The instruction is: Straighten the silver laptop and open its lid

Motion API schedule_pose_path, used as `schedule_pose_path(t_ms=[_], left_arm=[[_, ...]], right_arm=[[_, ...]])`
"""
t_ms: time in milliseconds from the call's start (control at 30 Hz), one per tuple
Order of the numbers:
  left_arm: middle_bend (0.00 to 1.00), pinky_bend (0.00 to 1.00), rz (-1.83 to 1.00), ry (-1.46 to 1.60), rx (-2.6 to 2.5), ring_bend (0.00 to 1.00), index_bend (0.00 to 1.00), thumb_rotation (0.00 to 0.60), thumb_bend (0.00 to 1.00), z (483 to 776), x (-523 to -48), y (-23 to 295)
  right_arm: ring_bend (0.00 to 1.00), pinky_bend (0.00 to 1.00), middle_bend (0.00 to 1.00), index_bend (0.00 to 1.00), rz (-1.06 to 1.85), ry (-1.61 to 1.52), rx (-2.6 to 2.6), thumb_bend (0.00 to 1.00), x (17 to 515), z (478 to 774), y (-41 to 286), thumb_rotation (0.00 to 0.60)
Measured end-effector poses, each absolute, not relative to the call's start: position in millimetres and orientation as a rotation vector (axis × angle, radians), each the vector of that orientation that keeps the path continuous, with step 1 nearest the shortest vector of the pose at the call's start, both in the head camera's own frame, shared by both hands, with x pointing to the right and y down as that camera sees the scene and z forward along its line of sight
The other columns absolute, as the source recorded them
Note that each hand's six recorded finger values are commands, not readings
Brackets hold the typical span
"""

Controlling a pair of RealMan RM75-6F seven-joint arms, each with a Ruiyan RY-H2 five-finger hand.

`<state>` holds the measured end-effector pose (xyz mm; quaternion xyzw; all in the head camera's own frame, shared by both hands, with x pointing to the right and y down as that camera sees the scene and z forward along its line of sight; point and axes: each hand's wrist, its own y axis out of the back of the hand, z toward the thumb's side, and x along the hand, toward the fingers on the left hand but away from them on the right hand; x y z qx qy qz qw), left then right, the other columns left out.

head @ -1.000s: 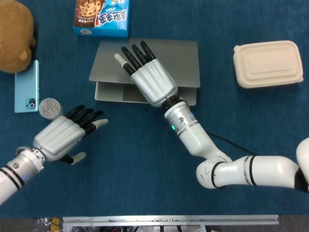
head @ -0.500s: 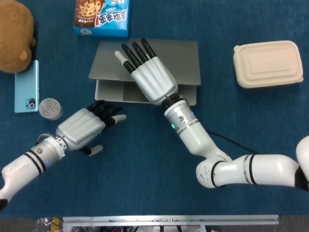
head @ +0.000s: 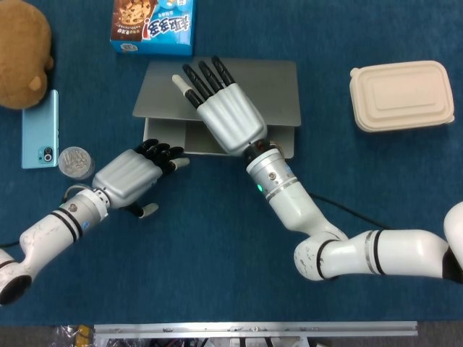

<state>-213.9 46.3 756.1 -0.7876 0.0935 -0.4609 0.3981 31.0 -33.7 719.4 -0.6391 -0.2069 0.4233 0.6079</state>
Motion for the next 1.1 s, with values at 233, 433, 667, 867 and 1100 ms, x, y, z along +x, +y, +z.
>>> schedule_pose_path(t_ms=[233,433,667,867,1100], left_arm=[[0.0,0.0,-1.214,0.239,-2.006,0.0,0.0,0.54,0.31,767,-216,43],[0.0,0.0,-1.222,0.229,-2.007,0.0,0.0,0.542,0.31,768,-217,47],[0.0,0.0,-1.22,0.226,-2.009,0.0,0.0,0.541,0.31,767,-216,48],[0.0,0.0,-1.221,0.223,-2.011,0.0,0.0,0.54,0.31,768,-215,49],[0.0,0.0,-1.226,0.223,-2.01,0.0,0.0,0.542,0.31,769,-215,49]], right_arm=[[0.0,0.03,0.02,0.0,0.982,-0.475,-1.474,0.39,32,720,-34,0.6],[0.0,0.03,0.02,0.0,0.987,-0.479,-1.469,0.39,34,720,-38,0.6],[0.0,0.03,0.02,0.0,0.994,-0.509,-1.45,0.39,39,713,-50,0.6],[0.0,0.03,0.02,0.0,1.006,-0.539,-1.432,0.39,46,706,-63,0.6],[0.0,0.03,0.02,0.0,1.027,-0.566,-1.413,0.39,54,701,-77,0.6]])
